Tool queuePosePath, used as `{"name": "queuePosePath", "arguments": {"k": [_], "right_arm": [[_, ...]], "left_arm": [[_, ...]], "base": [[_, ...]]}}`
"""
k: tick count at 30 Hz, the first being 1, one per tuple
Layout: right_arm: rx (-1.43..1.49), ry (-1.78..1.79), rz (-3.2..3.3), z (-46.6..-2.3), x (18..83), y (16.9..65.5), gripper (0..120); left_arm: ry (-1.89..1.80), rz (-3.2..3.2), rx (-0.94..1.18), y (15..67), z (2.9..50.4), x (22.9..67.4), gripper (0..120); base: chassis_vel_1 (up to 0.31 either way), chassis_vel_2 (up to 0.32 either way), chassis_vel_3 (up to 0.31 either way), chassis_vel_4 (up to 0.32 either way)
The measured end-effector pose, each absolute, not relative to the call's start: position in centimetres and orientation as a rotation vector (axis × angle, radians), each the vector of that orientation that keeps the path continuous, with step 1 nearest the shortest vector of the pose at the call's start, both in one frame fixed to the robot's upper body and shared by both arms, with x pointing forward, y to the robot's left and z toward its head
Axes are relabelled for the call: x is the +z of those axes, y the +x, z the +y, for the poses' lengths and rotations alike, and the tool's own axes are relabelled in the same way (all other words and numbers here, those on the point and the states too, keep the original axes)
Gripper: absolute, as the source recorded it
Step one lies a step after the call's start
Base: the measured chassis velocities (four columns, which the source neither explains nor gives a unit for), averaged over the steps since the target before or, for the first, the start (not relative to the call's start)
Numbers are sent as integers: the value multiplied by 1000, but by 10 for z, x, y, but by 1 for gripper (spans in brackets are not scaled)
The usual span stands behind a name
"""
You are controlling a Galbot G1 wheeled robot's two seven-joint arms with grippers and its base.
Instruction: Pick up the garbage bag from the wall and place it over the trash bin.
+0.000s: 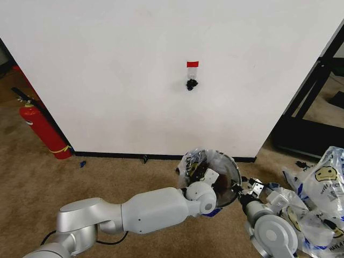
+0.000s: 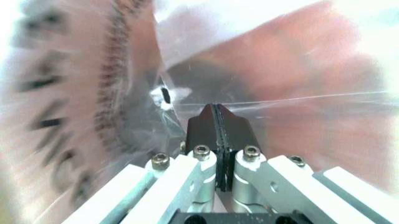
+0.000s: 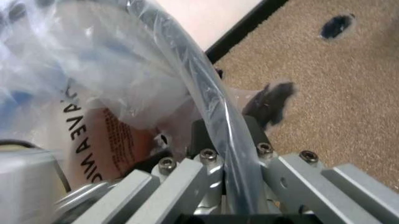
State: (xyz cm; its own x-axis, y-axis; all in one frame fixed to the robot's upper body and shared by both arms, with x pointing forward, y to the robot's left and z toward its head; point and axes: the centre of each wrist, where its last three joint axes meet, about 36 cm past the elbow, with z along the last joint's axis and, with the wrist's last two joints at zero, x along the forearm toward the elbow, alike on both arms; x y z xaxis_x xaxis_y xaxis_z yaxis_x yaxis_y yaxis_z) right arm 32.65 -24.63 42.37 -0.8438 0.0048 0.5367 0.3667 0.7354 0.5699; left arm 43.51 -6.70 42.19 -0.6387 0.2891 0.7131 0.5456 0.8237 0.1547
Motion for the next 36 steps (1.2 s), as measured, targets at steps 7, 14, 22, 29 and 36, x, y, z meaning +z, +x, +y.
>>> {"name": "queuePosePath", "arguments": {"k": [7, 14, 22, 29, 36], "right_arm": [[-979, -314, -2387, -243, 408, 337, 0], [-992, -326, -2371, -241, 401, 342, 0], [-1075, -388, -2316, -244, 397, 350, 0], [-1096, -457, -2271, -246, 398, 349, 0], [-1090, -474, -2214, -240, 394, 360, 0]], "left_arm": [[-726, -2360, -356, 424, -59, 462, 0], [-782, -2433, -219, 422, -53, 490, 0], [-702, -2495, -19, 409, 27, 503, 0], [-620, -2542, 22, 399, 70, 491, 0], [-506, -2694, 87, 394, 118, 490, 0]], "base": [[0, 0, 0, 0], [0, 0, 0, 0], [0, 0, 0, 0], [0, 0, 0, 0], [0, 0, 0, 0]]}}
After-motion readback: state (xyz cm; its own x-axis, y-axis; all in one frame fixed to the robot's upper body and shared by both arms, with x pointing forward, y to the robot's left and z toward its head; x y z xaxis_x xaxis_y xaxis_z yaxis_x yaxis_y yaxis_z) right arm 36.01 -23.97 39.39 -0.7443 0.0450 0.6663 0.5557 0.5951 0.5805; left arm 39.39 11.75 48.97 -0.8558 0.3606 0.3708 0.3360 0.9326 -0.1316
